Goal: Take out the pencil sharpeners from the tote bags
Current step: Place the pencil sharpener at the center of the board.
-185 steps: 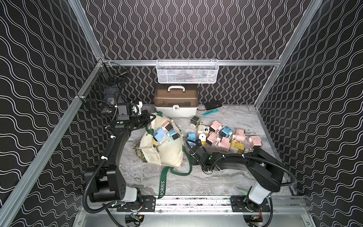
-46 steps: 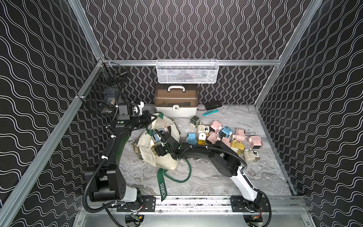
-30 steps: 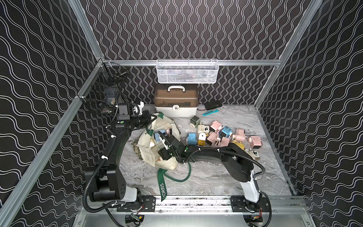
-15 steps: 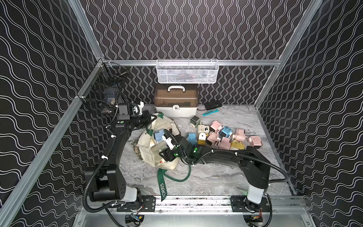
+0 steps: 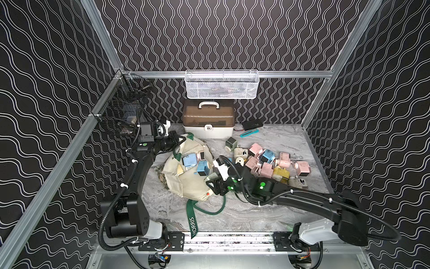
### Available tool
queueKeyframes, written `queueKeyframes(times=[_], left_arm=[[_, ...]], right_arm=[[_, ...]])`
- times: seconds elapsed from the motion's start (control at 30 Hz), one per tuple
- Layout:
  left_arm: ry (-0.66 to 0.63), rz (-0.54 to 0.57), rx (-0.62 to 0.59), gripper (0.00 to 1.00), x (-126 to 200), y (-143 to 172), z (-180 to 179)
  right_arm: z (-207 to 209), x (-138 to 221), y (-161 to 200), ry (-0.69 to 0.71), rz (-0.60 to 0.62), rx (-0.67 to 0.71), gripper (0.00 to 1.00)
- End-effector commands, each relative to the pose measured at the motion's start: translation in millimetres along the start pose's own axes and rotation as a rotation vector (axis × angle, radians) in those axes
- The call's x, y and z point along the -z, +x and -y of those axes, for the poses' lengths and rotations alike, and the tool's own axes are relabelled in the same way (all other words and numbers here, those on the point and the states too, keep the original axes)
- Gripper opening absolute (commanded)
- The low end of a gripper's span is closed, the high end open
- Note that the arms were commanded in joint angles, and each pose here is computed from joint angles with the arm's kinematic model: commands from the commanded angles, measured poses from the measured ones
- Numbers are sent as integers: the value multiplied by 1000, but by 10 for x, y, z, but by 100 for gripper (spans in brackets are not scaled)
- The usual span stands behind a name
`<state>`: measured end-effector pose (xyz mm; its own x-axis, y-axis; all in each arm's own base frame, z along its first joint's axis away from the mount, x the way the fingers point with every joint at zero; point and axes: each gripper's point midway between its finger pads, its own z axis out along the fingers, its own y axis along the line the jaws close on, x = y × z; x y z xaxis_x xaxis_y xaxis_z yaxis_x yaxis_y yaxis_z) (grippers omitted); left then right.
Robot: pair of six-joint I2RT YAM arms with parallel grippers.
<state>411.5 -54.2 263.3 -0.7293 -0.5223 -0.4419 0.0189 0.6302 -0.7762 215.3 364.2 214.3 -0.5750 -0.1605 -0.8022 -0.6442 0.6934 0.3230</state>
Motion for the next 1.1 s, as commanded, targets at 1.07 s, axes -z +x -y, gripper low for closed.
queueKeyframes(times=[1.07], left_arm=[[25, 26, -33, 0, 19, -71, 74]], right_arm=[[2492, -58, 1122, 813, -165, -344, 73]])
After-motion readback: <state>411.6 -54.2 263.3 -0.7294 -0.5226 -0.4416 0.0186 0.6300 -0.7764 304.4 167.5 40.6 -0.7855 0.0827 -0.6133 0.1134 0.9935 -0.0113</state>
